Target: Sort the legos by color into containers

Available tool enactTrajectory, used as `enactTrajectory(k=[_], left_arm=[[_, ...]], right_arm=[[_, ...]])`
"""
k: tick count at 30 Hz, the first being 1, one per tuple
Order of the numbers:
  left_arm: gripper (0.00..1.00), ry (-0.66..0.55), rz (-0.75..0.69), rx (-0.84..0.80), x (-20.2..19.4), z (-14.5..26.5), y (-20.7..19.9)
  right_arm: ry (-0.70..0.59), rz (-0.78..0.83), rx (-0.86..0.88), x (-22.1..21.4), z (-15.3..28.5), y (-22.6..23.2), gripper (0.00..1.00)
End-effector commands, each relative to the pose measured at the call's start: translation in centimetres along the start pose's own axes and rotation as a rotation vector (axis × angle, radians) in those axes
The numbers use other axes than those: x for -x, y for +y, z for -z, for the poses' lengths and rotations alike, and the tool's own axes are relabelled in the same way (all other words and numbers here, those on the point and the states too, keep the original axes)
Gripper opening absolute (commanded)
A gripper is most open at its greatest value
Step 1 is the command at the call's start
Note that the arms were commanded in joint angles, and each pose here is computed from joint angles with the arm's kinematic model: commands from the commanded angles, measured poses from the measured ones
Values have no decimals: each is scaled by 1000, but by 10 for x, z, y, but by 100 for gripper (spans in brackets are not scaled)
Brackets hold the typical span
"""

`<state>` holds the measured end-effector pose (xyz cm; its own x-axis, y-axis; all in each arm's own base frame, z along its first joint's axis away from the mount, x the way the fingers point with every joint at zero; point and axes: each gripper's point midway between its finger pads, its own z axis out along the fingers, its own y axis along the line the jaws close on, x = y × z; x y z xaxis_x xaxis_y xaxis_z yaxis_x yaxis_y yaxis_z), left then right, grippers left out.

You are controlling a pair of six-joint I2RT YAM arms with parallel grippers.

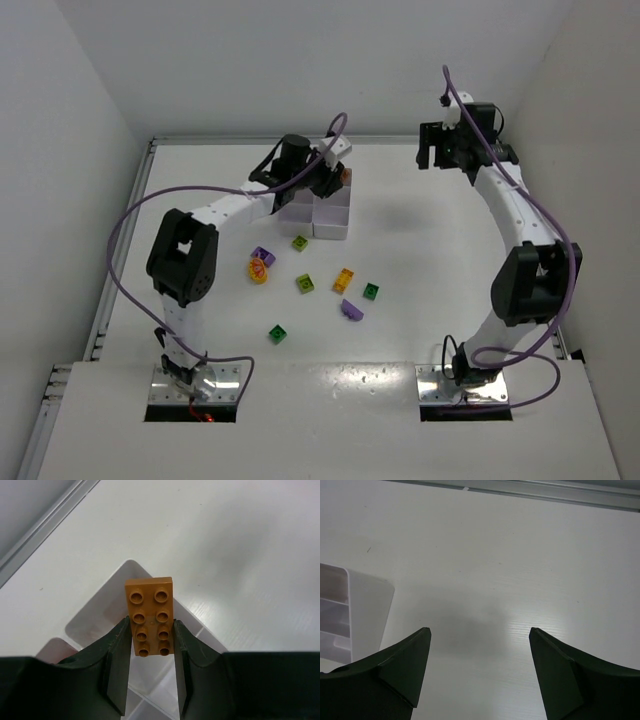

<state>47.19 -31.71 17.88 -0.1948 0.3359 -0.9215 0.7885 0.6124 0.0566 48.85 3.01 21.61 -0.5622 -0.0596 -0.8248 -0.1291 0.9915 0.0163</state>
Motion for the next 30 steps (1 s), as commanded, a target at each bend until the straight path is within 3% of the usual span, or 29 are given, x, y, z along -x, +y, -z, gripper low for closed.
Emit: enactTrajectory(k=[1, 3, 24, 27, 28, 30], left_arm=[[0, -119, -93, 95, 33, -6, 23], [0, -98, -86, 112, 21, -14, 27], [0, -141, -76, 152, 22, -32, 39], [16, -129, -81, 159, 16, -35, 41], [25, -109, -85, 165, 7, -37, 42], [29, -109, -85, 165, 7, -37, 42]], right_arm=[[-85, -24, 20, 25, 27, 0, 80], [-76, -24, 31, 21, 26, 2, 80], [-60, -12, 62, 15, 22, 3, 81], [-60, -3, 62, 15, 22, 3, 81], [-60, -3, 62, 15, 22, 3, 81], [-42, -5, 63, 10, 19, 3, 81]])
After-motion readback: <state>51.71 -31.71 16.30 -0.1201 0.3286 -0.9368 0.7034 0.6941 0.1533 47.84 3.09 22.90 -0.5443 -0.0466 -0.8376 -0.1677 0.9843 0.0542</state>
